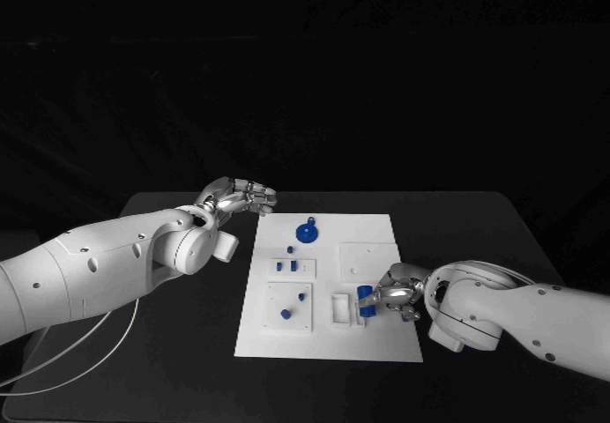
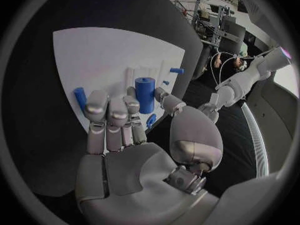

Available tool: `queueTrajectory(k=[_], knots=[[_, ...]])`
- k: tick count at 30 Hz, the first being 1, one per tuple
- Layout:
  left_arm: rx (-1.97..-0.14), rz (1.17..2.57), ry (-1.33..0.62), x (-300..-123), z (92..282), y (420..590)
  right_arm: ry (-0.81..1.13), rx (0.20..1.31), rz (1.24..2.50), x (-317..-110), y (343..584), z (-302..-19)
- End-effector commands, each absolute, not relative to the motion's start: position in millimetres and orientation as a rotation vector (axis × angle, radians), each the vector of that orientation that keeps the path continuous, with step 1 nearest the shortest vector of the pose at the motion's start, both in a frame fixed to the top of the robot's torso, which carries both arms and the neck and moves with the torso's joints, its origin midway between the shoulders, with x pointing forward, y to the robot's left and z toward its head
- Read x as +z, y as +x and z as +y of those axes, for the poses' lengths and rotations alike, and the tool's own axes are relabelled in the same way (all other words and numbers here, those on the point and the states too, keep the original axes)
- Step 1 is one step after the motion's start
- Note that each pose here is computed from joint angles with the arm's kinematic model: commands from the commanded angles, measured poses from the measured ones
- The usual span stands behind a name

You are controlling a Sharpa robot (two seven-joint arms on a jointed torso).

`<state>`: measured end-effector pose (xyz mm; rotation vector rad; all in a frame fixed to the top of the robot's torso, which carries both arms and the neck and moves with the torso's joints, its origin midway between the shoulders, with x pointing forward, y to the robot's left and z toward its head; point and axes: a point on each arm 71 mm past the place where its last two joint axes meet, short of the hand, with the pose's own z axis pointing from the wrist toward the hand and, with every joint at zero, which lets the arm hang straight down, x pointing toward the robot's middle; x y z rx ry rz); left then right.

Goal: Assemble the parts on the task board

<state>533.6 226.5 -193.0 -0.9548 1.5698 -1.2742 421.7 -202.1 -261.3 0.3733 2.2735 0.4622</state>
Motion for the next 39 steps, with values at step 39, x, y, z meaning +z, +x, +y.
queueTrajectory(k=[39], knots=[[-1.296,1.576,-0.952,-192.0,223.1,532.5,0.343,0.49,2.33,-281,428,-164]])
